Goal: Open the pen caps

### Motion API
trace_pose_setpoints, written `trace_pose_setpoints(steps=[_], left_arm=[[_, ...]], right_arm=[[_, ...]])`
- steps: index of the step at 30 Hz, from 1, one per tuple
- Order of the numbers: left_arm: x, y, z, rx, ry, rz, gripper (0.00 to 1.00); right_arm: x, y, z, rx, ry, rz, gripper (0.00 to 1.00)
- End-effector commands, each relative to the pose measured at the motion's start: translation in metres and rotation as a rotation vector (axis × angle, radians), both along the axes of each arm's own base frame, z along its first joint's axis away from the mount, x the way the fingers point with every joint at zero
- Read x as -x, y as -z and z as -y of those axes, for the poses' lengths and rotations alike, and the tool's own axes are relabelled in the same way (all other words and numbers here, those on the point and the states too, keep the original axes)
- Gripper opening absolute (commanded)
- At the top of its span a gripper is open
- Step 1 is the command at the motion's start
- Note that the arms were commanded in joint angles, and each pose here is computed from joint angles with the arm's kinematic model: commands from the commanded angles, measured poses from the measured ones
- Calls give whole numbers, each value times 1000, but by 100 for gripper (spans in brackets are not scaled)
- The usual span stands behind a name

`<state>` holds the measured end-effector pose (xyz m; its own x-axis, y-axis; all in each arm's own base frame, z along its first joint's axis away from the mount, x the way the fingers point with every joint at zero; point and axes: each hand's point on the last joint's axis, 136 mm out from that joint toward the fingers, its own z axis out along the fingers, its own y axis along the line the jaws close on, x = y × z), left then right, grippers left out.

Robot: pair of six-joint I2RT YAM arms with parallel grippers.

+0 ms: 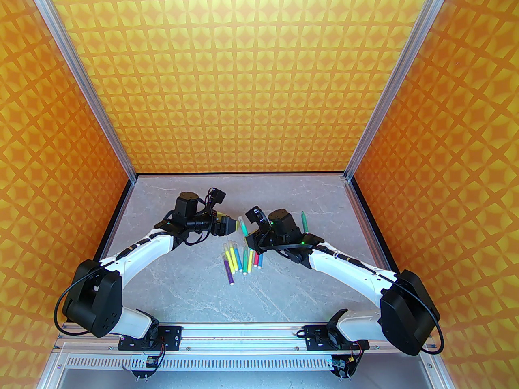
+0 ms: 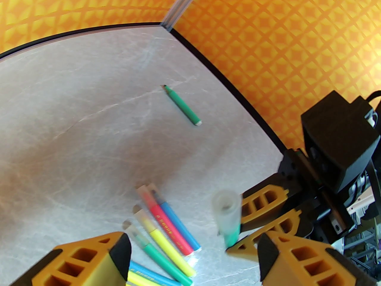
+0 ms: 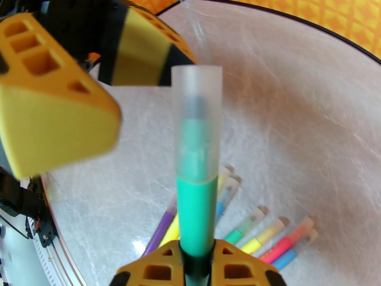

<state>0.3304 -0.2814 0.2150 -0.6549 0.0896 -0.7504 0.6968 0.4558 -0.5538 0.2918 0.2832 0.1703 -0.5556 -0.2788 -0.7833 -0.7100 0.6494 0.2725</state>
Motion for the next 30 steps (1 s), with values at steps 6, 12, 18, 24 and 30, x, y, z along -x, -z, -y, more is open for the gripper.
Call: trace_pose_setpoints(steps=[6,12,18,24,30], left_arm=[[3,-14,12,43,52,-18,67],[4,-14,17,60,71,-33,59],[3,-17,23,79,84,-39,48],[4,-18,26,93,93,-44,39],[5,-18,28,97,101,-48,19]], right_arm=[[3,-15,-10,-56,-60,38,0],[5,-16,-12,-60,-73,43,0],[6,-15,-12,-56,-78,43,0],[7,-13,-11,-51,-79,43,0],[7,-10,-9,-45,-69,40,0]])
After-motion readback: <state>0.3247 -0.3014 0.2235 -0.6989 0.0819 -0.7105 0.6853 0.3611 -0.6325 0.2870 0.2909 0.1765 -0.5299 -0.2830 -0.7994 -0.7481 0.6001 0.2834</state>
